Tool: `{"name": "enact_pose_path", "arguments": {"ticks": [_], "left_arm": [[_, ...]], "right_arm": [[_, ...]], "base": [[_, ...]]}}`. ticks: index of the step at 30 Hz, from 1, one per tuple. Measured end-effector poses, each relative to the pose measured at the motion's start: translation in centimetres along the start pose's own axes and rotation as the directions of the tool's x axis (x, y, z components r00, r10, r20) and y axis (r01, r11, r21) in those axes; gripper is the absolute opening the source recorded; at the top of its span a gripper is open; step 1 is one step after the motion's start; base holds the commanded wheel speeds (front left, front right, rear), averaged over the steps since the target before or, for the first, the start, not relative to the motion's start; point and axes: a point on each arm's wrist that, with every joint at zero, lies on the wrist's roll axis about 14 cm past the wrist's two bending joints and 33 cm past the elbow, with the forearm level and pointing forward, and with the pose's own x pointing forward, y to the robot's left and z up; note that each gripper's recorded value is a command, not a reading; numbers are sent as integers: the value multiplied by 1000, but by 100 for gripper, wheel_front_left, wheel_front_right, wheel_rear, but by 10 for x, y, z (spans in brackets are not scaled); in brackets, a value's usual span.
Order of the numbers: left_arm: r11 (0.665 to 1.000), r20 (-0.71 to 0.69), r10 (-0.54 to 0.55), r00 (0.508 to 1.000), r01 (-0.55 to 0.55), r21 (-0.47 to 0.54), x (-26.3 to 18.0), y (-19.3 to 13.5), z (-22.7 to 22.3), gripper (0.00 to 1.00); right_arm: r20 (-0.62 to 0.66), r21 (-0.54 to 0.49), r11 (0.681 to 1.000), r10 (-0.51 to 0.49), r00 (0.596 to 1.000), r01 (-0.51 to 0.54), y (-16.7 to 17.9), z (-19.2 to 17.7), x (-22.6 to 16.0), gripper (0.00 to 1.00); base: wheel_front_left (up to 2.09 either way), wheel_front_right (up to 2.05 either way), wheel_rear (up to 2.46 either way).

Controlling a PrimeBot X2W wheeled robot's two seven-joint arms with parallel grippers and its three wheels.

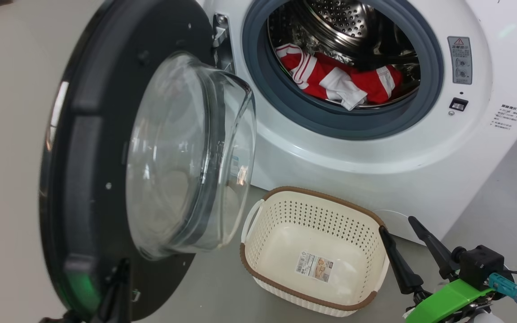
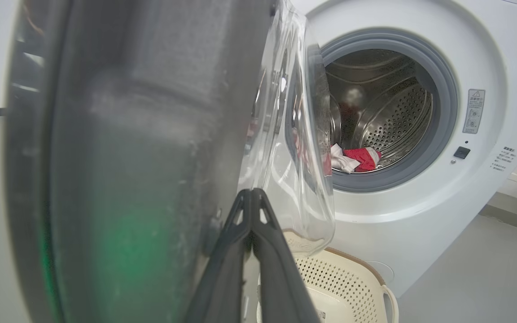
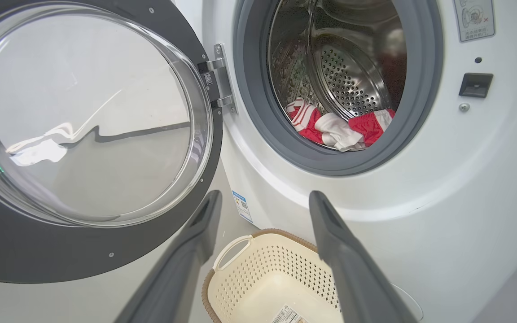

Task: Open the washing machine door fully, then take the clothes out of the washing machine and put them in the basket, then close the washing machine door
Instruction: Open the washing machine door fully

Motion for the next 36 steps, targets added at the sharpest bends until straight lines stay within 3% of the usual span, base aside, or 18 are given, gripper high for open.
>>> {"name": "enact_pose_path", "arguments": {"ticks": [13,36], "left_arm": [[985,10,158,987,-158,69,14,57,4,0],[916,78,360,930,-368,162,59,136,27,0]], "right_arm": [[-18,9,1000,-3,1000,3,-8,-8,5,100],[-29,-5,1000,-15,999,15,-35,-14,19,100]], "base": [[0,0,0],[0,0,0]]}}
